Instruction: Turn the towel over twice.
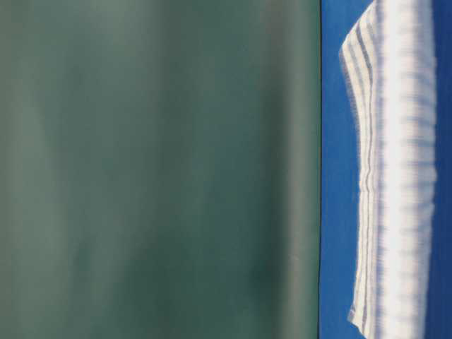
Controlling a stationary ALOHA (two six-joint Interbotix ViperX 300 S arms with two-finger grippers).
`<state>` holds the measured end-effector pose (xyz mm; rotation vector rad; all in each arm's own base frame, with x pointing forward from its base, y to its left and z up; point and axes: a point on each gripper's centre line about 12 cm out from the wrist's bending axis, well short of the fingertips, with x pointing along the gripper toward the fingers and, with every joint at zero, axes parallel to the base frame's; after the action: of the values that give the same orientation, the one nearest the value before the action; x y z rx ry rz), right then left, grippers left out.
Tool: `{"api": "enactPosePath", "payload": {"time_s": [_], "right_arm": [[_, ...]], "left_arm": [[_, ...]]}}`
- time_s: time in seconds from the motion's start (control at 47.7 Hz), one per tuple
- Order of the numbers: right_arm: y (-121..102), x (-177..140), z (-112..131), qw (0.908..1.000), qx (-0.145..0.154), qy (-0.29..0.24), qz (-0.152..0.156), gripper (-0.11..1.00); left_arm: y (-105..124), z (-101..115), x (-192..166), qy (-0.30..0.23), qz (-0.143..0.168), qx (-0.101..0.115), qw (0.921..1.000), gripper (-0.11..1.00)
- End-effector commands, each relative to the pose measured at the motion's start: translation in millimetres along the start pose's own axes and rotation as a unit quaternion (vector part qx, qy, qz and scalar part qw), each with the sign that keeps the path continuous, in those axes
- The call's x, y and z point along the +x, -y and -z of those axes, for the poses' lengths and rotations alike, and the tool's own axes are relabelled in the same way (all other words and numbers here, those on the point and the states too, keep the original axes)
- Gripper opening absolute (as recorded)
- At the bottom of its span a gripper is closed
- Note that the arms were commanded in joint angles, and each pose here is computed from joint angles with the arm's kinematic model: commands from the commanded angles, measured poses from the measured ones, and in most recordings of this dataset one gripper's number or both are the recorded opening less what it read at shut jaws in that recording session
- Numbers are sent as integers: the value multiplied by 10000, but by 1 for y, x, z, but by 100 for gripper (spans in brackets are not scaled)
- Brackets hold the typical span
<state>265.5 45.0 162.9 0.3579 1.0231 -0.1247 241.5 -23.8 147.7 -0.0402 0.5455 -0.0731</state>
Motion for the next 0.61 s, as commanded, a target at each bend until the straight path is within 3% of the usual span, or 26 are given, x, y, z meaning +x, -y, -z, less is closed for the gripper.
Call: {"api": "enactPosePath", "payload": {"time_s": [0.0,0.315,0.587], "right_arm": [[-11,9,3,9998,-14,60,-166,6],[-31,32,11,9993,28,-23,-374,6],[-30,32,13,9994,25,-95,-317,6]], "left_arm": [[9,-2,7,-56,138,35,9999,4],[33,1,16,-231,526,276,9980,4],[36,-1,20,-244,549,224,9979,4]]}}
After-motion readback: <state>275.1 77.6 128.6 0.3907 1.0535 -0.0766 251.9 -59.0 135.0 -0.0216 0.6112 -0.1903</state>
